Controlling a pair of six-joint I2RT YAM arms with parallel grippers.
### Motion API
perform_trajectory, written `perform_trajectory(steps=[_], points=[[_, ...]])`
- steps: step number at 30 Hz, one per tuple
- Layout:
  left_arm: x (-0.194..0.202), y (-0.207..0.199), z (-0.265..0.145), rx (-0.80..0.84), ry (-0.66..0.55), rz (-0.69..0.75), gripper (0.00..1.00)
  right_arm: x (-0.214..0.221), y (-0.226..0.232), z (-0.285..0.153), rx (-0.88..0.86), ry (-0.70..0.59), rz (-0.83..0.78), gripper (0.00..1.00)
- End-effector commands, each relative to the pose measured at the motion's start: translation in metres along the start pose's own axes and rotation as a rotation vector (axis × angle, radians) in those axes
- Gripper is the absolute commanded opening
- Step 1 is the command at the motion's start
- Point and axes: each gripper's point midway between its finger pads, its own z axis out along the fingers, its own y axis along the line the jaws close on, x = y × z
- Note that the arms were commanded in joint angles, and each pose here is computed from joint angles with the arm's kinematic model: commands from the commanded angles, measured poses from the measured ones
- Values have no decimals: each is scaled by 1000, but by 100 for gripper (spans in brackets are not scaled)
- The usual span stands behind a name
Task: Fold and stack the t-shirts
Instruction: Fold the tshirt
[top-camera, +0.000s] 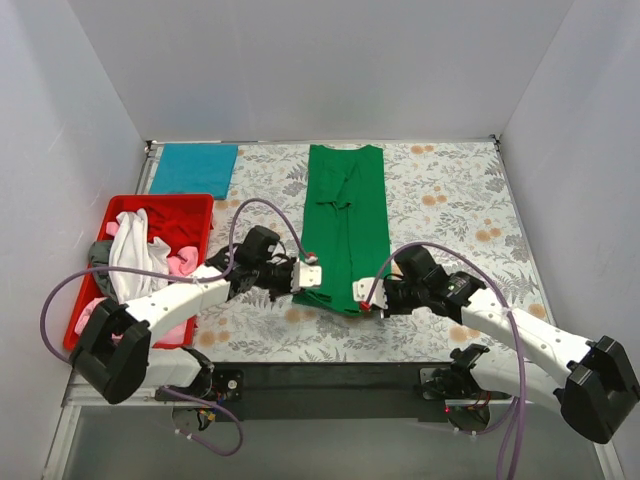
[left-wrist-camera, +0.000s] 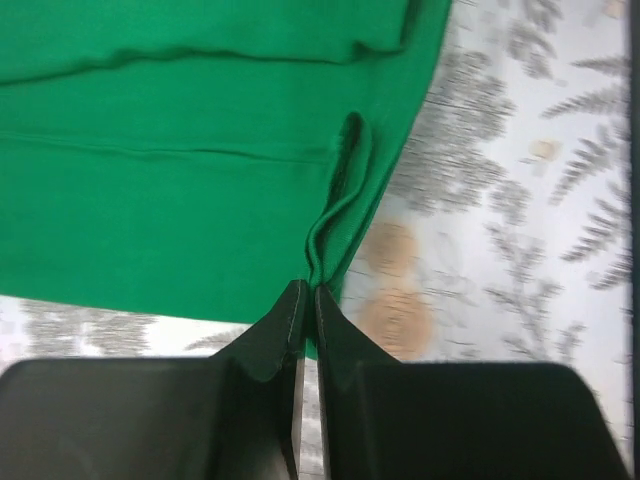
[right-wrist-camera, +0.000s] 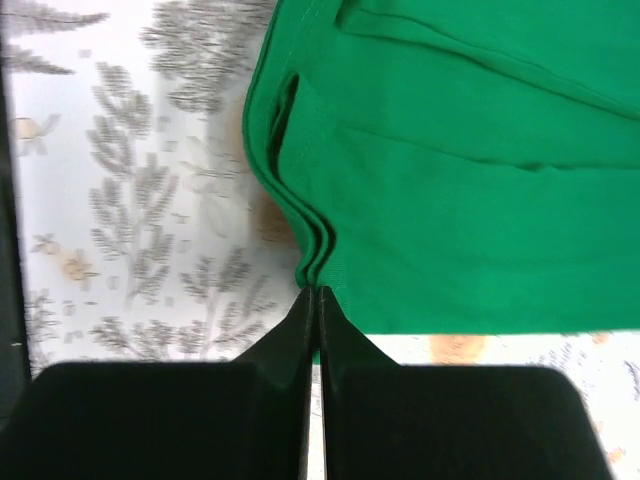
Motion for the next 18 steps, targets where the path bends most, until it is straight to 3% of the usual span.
perform_trajectory(steps=[1,7,18], points=[[-16,42,-2,-54,-58,44,0,-15,-38,-9,79,-57,-42,1],[-28,99,0,-138,-90,100,0,-9,-92,-8,166,-74,-70,1],[-14,190,11,-231,-90,122,0,18,-184,-5,250,-78,-92,1]])
